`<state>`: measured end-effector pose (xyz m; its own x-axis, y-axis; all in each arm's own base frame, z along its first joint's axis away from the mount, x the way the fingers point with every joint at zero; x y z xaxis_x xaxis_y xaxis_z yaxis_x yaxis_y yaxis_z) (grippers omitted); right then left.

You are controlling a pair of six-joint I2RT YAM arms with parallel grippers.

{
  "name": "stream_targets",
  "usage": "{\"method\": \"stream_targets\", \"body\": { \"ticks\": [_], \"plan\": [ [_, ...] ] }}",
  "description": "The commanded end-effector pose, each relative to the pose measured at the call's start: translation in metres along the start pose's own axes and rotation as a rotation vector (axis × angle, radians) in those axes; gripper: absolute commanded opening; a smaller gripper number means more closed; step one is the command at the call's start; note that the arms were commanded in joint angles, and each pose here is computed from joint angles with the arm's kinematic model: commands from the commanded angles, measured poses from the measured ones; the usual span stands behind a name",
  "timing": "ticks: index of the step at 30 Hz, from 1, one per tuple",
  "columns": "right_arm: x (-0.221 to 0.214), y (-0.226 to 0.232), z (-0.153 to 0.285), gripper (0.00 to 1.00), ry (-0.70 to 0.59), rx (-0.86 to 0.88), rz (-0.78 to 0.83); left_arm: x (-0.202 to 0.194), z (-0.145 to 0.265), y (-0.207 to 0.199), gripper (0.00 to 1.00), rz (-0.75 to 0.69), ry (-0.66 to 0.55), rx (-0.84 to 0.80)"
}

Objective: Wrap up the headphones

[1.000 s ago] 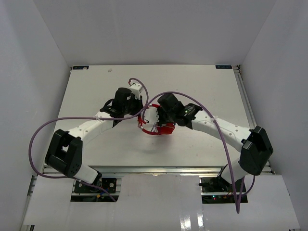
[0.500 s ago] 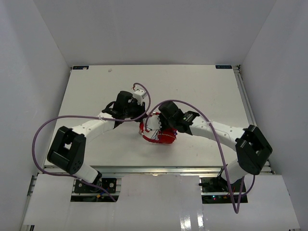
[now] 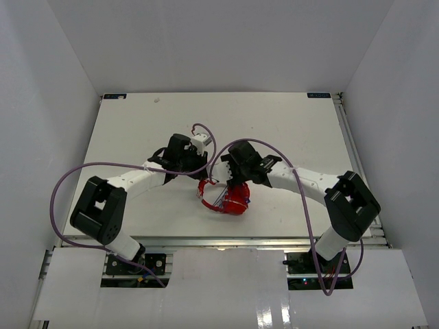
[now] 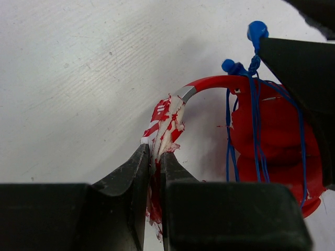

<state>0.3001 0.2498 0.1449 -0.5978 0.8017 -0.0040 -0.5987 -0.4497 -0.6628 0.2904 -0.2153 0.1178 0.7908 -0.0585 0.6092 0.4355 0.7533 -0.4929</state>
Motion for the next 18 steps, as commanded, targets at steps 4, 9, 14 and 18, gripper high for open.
{"method": "stream_targets", "body": {
  "ticks": [4,9,14,18],
  "plan": [
    [-0.014,-0.016,0.017,0.71,-0.076,-0.01,0.058,0.011,0.005,-0.022,0.0,-0.013,-0.003,-0.138],
    [-0.025,-0.009,0.024,0.75,-0.157,0.056,0.088,0.011,0.008,-0.025,0.0,-0.018,0.007,-0.165],
    [-0.04,-0.018,0.032,0.77,-0.179,0.027,-0.047,0.015,0.012,-0.021,0.0,-0.002,-0.012,-0.15],
    [-0.054,-0.034,0.048,0.77,-0.194,-0.039,-0.257,0.029,0.017,-0.003,0.0,0.071,-0.071,-0.091]
  ]
}}
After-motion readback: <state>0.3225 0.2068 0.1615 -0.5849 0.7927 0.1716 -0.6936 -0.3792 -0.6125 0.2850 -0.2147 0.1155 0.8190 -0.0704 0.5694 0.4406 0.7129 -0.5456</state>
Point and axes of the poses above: each gripper's point midway between its finger pads, its own z axis back along the fingers, its own y axis along the line the jaws close on, x = y × z, the point moved 5 cm from there along z, back along the fingers, and after that the axes turned 13 degrees about z, right-handed, at the moved point
